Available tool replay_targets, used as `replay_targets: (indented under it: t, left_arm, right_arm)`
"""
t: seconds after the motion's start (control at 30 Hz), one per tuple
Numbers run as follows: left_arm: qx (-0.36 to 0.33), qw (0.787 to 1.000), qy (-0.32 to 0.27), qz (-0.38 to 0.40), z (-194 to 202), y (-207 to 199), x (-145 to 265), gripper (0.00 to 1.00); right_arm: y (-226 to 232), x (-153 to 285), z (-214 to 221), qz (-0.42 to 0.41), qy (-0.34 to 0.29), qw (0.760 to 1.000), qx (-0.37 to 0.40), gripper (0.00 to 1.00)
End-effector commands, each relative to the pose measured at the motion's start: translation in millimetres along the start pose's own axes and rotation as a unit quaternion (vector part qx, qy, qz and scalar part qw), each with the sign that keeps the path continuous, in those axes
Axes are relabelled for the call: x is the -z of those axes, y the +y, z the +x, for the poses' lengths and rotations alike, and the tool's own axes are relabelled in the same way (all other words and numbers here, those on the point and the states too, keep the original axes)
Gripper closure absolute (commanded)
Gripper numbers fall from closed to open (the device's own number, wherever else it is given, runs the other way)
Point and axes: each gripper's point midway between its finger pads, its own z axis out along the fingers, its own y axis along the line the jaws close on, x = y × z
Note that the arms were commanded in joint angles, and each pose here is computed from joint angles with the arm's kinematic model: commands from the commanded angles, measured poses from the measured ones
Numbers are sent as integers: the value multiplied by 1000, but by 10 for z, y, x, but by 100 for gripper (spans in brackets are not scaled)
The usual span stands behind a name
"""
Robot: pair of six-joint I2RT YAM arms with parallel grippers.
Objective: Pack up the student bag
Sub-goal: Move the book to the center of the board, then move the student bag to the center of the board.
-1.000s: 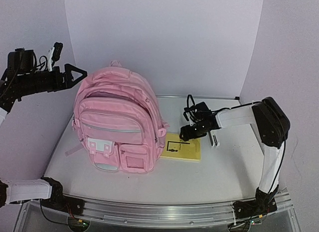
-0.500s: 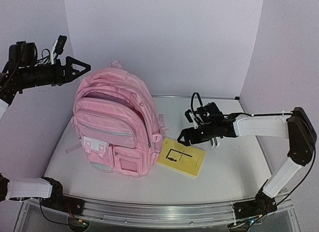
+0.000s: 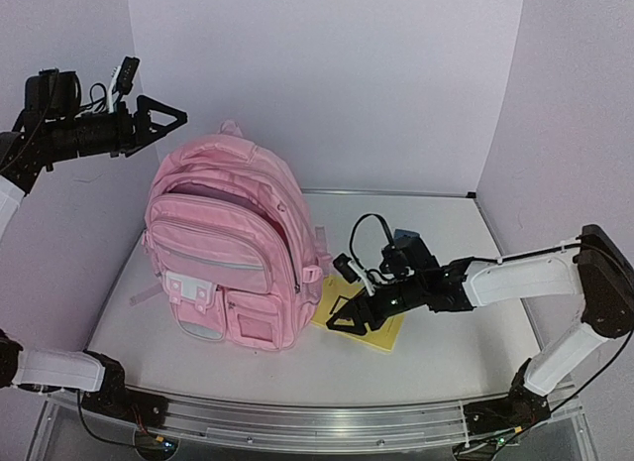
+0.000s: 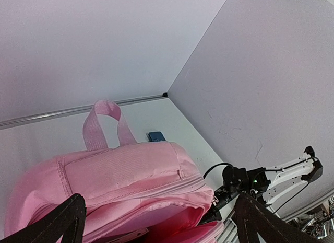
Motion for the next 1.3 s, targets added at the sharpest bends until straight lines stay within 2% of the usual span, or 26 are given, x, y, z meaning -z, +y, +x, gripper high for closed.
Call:
replay_targets:
  t: [0.0,0.1,0.27,0.5,0.73,0.83,0.93,1.07,1.27]
  left_arm:
    - [-18,999,-32,12,-215,-103,46,0]
    - [-16,999,-32,17,-222,-105,23,0]
    - [-17,999,-26,32,-273,-151,-19,0]
    - [-23,999,-15,38,-307,-149,-81,0]
    - [-29,998,-14,49,-316,-183,-89,0]
    - [-27,998,-9,56,-314,-186,-121,0]
    - [-24,998,-2,61,-309,-173,-173,0]
    - [-18,997,-1,78,-352,-197,-263,0]
    - [-48,995,20,88,-279,-440,-702,1]
  right_arm:
    - [412,-165,-279,-53,-75,995,28,32]
    - [512,-309,-467,-58,-136,989,12,30]
    - [569,-705,-604,-43,-177,983,3,32]
    - [844,-1276,-908,-74,-207,975,25,35]
    - [730,-1775,-1203,-41,-219,974,46,34]
    - [758,-1862,-1314,-39,-219,973,57,33]
    - [815,-1747,-1381,-37,-224,972,65,28]
    - [805,-1378,-1368,-6,-228,971,70,18]
    - [673,-673,-1251,70,-228,970,53,8]
